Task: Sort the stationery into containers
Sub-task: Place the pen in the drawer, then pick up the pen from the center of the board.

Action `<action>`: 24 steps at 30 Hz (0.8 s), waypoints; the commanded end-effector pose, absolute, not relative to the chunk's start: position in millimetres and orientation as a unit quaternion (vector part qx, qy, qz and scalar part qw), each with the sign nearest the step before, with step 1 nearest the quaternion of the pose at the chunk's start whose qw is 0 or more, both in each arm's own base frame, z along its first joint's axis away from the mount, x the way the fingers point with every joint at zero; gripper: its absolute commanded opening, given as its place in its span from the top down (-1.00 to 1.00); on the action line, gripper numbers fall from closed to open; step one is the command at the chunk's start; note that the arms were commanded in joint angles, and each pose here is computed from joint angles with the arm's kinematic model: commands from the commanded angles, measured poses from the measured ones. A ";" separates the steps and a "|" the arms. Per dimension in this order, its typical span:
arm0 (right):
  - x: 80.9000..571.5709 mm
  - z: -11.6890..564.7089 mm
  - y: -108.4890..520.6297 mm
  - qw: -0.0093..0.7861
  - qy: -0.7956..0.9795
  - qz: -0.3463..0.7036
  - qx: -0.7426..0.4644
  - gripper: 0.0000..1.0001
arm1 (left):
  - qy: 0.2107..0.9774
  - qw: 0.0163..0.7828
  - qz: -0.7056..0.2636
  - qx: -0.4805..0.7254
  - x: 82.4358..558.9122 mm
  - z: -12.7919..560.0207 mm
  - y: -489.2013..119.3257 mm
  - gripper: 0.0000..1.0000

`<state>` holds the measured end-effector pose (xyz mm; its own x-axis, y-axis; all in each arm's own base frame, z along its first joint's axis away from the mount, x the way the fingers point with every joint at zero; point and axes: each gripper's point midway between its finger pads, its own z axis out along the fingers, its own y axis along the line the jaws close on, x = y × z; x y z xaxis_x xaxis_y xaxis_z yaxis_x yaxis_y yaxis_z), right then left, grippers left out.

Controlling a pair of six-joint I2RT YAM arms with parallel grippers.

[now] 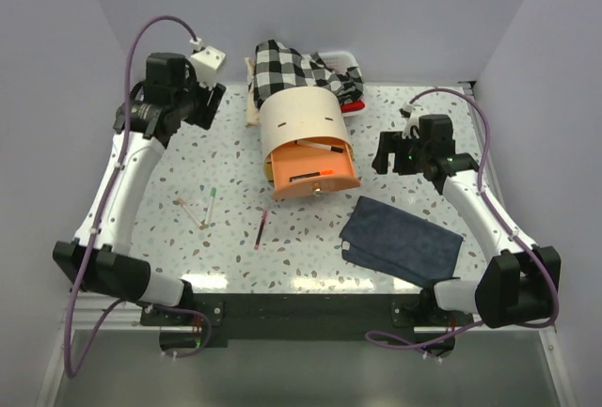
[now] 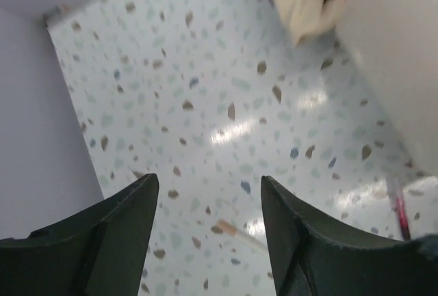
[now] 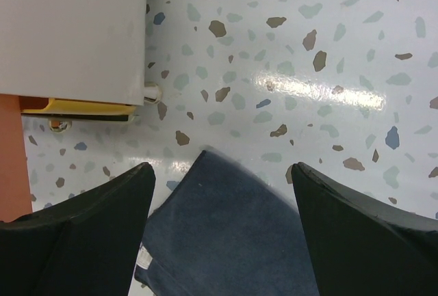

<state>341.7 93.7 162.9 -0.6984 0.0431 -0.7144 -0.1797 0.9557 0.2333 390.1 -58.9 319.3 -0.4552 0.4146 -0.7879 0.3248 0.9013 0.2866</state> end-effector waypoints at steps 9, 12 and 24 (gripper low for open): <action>352.3 171.3 97.6 0.399 0.903 0.153 -0.042 -0.70 | 0.945 0.237 0.034 0.222 331.6 129.5 -21.2 -0.25; 351.5 171.0 96.1 0.397 0.905 0.150 -0.043 -0.70 | 0.952 0.212 0.028 0.219 324.1 104.3 -21.6 -0.18; 351.6 167.8 95.0 0.393 0.907 0.147 -0.042 -0.70 | 0.961 0.159 -0.006 0.225 309.7 49.3 -30.1 0.06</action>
<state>342.4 94.1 154.8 -0.7163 0.0401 -0.6966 -0.1748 0.9562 0.2348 298.8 -23.9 58.0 -0.8562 0.4365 -0.2764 0.4332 0.8981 0.0762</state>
